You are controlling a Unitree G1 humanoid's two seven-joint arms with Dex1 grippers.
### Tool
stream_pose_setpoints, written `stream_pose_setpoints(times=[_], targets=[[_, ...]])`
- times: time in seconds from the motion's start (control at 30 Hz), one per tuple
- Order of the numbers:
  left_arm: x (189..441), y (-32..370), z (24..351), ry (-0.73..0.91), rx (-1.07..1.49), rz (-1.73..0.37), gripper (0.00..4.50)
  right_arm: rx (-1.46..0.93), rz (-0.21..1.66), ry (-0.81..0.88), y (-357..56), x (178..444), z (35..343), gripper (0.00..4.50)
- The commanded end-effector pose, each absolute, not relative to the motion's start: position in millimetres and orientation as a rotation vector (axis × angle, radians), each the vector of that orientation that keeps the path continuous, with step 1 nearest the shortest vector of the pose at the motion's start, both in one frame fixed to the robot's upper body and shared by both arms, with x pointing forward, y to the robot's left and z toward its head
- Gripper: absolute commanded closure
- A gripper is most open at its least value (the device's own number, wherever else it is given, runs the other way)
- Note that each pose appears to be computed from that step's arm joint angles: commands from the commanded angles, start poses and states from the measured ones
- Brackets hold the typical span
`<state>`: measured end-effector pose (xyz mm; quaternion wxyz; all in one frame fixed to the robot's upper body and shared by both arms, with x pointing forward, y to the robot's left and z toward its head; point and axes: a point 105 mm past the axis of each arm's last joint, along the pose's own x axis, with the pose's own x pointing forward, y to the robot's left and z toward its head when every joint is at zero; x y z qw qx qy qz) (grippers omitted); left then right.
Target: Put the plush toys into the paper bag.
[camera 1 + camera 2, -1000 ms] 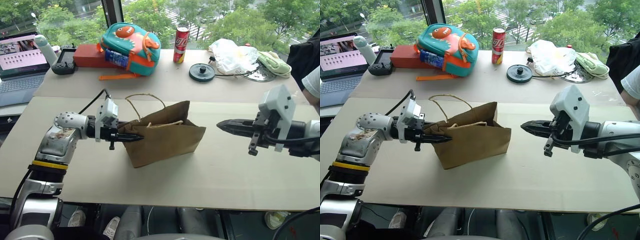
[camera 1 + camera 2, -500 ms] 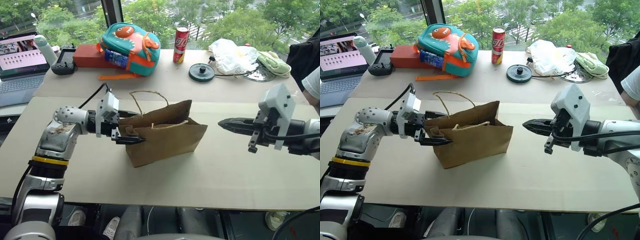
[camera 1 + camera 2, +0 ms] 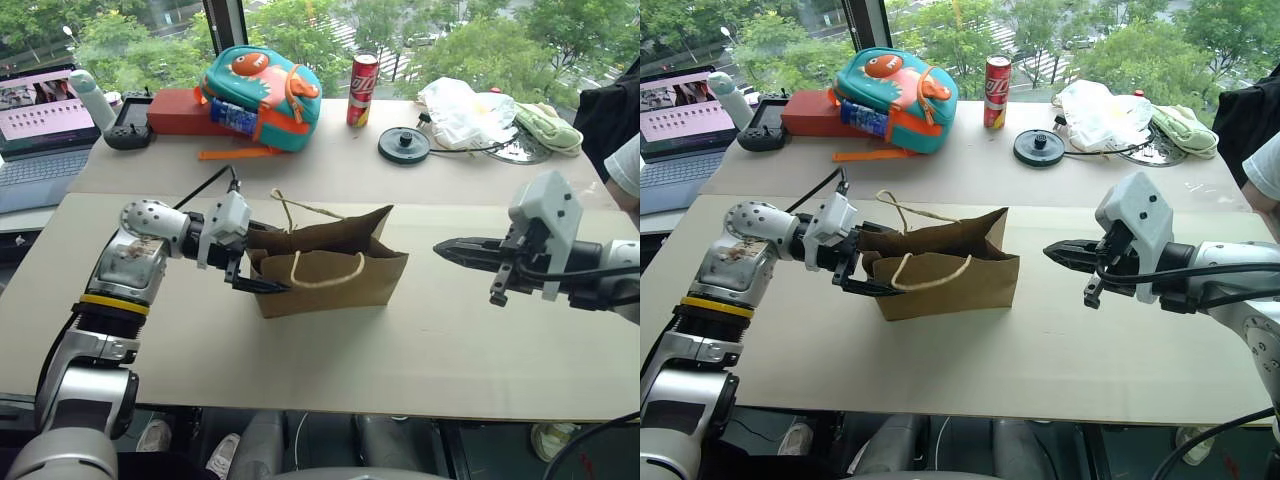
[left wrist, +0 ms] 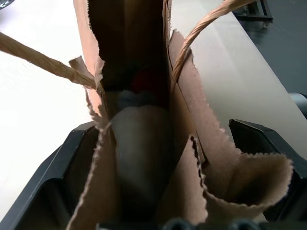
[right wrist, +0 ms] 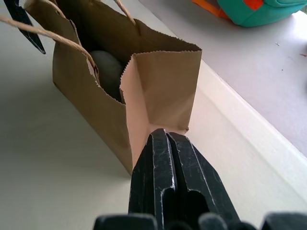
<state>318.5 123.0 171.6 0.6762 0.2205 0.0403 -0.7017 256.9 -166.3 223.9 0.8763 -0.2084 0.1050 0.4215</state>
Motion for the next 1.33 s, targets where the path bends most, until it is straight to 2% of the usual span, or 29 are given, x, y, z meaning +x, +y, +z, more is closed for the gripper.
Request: stream_pose_setpoints(times=[0.03,0.27,0.4,0.63,0.8,0.9,1.33], targets=[[326,125,194,0.023,0.533,-1.551,0.11,-0.461,0.883,0.162,-163,254,236,4.50],[329,143,231,0.005,0.523,-1.522,0.11,-0.491,0.933,0.186,-161,254,235,4.50],[322,163,254,0.066,0.476,-1.484,0.11,-0.541,0.964,0.223,-162,258,234,4.50],[309,198,274,0.127,0.355,-1.383,0.11,-0.576,0.975,0.213,-166,260,243,4.50],[291,220,280,0.207,0.249,-1.340,0.11,-0.536,1.042,0.085,-158,253,273,4.50],[289,225,283,0.212,0.232,-1.321,0.11,-0.516,1.080,0.048,-153,250,281,4.50],[285,221,276,0.199,0.227,-1.333,0.11,-0.531,1.085,0.093,-153,259,270,4.50]])
